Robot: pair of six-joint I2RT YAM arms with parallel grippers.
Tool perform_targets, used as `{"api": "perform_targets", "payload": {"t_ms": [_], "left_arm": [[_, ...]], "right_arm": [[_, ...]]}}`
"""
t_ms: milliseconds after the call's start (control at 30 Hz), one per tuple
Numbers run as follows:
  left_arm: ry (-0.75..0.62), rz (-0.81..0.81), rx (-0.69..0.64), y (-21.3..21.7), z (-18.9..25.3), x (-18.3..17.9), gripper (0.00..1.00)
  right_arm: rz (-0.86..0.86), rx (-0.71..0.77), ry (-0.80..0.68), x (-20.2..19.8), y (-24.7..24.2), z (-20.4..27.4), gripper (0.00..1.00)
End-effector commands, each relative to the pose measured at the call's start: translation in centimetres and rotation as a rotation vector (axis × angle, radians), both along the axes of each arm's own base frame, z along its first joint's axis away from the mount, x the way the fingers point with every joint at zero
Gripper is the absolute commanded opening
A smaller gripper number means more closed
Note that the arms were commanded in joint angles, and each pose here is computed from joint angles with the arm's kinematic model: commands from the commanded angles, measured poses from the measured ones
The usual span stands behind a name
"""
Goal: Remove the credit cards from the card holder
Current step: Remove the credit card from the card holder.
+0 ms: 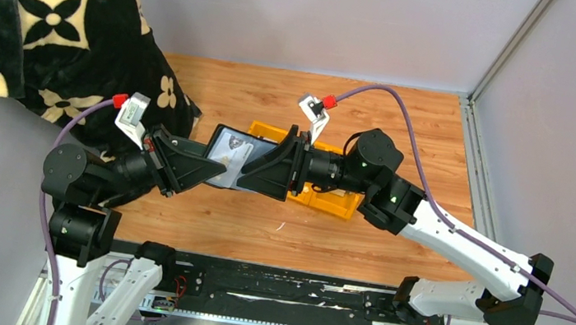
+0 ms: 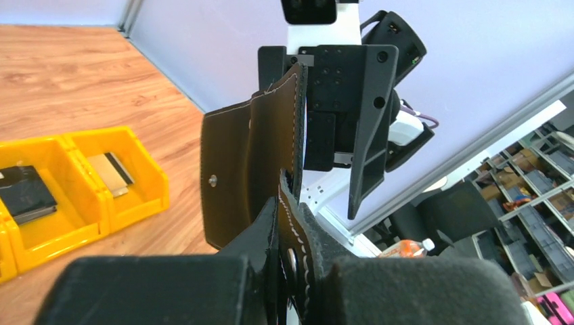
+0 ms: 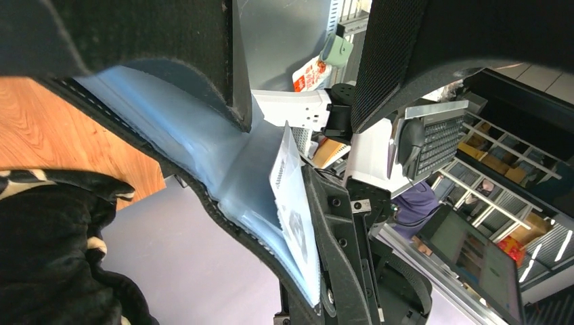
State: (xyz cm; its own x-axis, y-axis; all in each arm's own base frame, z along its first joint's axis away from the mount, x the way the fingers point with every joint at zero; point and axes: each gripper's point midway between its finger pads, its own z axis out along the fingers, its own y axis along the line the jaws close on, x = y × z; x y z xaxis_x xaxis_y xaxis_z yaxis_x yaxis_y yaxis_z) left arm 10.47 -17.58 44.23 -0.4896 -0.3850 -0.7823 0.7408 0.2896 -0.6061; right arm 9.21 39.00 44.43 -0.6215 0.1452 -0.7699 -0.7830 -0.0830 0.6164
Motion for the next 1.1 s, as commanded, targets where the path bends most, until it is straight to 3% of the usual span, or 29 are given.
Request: {"api": "perform_targets", "payload": {"t_ms": [0, 200, 367, 667, 800, 867, 967, 1067], "left_arm": [[-0.052, -0.080, -0.019, -0.3, 1.5, -2.2, 0.00], [-0.032, -0.085, -0.015, -0.3, 1.0, -2.3, 0.00], [-0.008, -0.077, -0.008, -0.3, 0.2, -2.2, 0.01], [0.007, -0.078, -0.001, -0.3, -0.5, -2.2, 0.20], [0.018, -0.081, -0.006, -0.3, -0.4, -2.2, 0.39], [0.026, -0.083, -0.010, -0.4, -0.3, -2.0, 0.43], [0.042, -0.094, -0.019, -0.5, -0.3, -1.9, 0.37], [0.043, -0.096, -0.022, -0.5, 0.0, -1.9, 0.23]], "right_arm": [[0.008, 0.082, -0.009, 0.2, -1.0, 2.0, 0.59], [0.041, 0.139, -0.036, -0.3, -1.0, 3.9, 0.53], [0.045, 0.172, -0.037, 0.0, -0.5, 4.8, 0.39], [0.091, 0.185, 0.007, 0.1, 0.8, 4.2, 0.03], [0.096, 0.187, 0.002, -0.1, 0.5, 4.2, 0.00], [0.100, 0.187, -0.002, -0.3, 0.5, 4.2, 0.00], [0.104, 0.179, 0.001, -0.3, 0.5, 3.9, 0.00], [0.109, 0.174, 0.003, -0.4, 0.5, 3.6, 0.00]]}}
